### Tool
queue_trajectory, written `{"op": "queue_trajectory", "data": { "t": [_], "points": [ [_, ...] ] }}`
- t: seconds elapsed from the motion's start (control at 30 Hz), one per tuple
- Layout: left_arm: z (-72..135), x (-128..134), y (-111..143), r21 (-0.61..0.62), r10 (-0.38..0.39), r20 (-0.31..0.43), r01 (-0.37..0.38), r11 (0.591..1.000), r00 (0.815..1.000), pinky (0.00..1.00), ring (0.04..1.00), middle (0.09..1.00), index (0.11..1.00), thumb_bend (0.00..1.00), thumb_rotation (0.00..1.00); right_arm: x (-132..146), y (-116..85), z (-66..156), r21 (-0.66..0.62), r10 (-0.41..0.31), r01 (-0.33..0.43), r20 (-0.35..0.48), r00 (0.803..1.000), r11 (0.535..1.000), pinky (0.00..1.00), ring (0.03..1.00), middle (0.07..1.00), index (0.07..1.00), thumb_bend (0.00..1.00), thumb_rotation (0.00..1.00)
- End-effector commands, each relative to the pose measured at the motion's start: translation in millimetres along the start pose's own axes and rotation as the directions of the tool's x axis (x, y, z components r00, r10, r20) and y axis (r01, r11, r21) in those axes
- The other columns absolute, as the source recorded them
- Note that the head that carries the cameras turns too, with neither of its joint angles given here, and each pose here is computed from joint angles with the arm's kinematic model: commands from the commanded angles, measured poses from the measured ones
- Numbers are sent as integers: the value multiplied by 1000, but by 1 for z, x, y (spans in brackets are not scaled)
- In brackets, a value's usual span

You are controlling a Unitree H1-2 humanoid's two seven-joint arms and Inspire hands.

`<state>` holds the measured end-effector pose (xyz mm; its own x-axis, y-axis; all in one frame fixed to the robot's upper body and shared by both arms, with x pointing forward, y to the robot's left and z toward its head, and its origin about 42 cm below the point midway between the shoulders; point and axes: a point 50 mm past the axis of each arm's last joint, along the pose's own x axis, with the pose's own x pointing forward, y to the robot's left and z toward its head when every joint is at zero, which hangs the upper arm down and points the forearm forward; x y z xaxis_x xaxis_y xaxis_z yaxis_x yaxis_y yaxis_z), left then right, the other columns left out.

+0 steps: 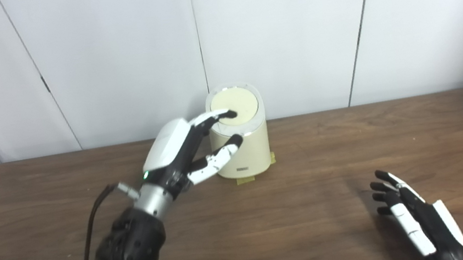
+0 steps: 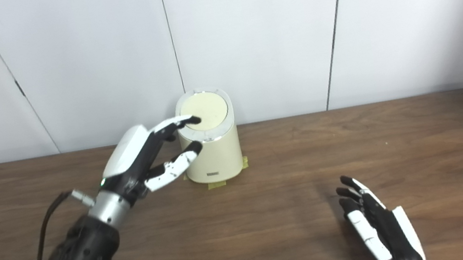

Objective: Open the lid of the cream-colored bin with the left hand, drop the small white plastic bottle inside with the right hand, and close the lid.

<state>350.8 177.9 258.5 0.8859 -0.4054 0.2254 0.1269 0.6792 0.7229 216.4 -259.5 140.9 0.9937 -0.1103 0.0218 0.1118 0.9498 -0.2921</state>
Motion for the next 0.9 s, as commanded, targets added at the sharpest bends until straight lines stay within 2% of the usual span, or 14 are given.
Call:
{"op": "queue_trajectory", "data": {
  "t": [0.0, 0.17, 0.27, 0.43, 0.63, 0.87],
  "points": [
    [14, -2, 12, -64, 92, 44, -89, 994, 995, 768, 851, 869, 849, 428, 737, 6, 0, 21, 68, -19, 14, 82, 996, 998, 762, 831, 839, 879, 578, 912],
    [7, -25, 2, -184, 120, -12, -121, 976, 993, 800, 854, 864, 860, 384, 712, 8, 1, 30, 115, -7, -4, 93, 996, 993, 794, 846, 854, 887, 581, 900],
    [0, -43, -2, -233, 153, -61, -163, 959, 986, 818, 866, 862, 856, 361, 748, 11, 2, 34, 120, 7, -20, 111, 994, 993, 814, 867, 873, 894, 562, 911],
    [-9, -73, -9, -285, 183, -162, -224, 932, 970, 820, 874, 881, 884, 357, 865, 16, 3, 42, 133, 21, -40, 137, 990, 990, 851, 902, 897, 906, 557, 897],
    [-20, -105, -25, -394, 200, -279, -302, 868, 939, 848, 887, 890, 893, 381, 874, 21, 7, 47, 160, 34, -58, 147, 989, 985, 854, 910, 918, 922, 555, 900],
    [-35, -130, -38, -411, 199, -343, -337, 847, 918, 885, 903, 902, 910, 394, 883, 25, 8, 47, 166, 37, -63, 156, 987, 984, 883, 919, 935, 937, 550, 919]
  ]
}}
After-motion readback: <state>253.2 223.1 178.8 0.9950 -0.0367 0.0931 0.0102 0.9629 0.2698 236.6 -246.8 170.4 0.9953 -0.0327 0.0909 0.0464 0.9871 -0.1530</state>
